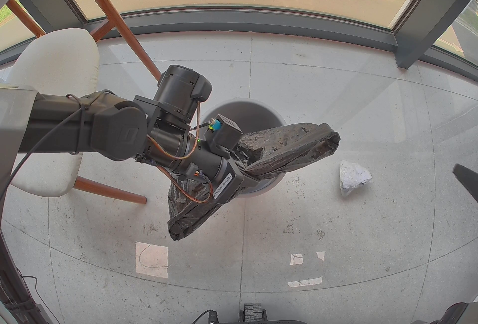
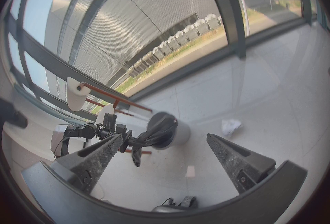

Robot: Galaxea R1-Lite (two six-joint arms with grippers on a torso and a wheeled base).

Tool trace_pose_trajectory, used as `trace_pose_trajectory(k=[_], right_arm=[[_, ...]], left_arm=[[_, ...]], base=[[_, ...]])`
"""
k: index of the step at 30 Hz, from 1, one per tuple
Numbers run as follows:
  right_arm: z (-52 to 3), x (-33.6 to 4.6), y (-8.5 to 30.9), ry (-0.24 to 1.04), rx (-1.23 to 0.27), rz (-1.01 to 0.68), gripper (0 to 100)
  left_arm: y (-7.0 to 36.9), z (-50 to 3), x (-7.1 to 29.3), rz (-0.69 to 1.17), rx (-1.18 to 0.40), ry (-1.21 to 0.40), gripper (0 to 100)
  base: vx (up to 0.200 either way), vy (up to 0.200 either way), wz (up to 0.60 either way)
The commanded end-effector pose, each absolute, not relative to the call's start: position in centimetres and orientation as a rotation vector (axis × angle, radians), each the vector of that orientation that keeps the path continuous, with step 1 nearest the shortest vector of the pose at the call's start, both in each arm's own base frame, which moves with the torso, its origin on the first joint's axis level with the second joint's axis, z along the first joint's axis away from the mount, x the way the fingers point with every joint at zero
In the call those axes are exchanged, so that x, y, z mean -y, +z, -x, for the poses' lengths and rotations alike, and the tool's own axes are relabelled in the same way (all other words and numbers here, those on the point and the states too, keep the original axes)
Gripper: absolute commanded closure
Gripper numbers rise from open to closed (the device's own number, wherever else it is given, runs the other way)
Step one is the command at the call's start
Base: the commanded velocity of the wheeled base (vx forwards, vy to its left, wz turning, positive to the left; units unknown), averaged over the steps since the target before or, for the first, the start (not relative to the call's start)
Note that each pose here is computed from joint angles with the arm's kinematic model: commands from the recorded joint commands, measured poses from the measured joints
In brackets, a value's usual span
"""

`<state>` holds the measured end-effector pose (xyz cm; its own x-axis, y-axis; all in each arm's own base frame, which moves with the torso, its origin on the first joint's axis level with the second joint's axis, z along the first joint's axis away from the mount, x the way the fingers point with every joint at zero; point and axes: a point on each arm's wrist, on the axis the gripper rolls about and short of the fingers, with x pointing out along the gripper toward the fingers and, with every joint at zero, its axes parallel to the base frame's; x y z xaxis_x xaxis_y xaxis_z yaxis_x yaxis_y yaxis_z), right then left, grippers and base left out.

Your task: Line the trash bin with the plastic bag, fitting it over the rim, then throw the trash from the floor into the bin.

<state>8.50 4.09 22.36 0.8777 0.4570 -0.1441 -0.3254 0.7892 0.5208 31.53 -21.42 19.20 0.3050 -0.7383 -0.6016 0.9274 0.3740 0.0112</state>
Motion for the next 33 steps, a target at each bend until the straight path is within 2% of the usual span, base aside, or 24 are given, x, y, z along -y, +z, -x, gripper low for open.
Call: trace_pose_trajectory(k=[1,10,17,33], right_arm=[[-16.7,-11.6,21.6,0.515,-0.572,-0.547,0],[-20.9,-13.7,18.0,0.427,-0.711,-0.524,0],[-24.4,-12.9,17.6,0.357,-0.667,-0.498,0],[-29.1,-14.0,17.6,0.331,-0.636,-0.502,0]], left_arm=[[18.5,-31.1,21.5,-0.320,-0.537,-1.114,100],[18.5,-30.8,21.2,-0.307,-0.530,-1.108,100],[18.8,-30.4,20.9,-0.307,-0.528,-1.108,100],[18.6,-30.1,20.8,-0.301,-0.542,-1.107,100]], base=[[0.000,0.000,0.00],[0.000,0.000,0.00],[0.000,0.000,0.00],[0.000,0.000,0.00]])
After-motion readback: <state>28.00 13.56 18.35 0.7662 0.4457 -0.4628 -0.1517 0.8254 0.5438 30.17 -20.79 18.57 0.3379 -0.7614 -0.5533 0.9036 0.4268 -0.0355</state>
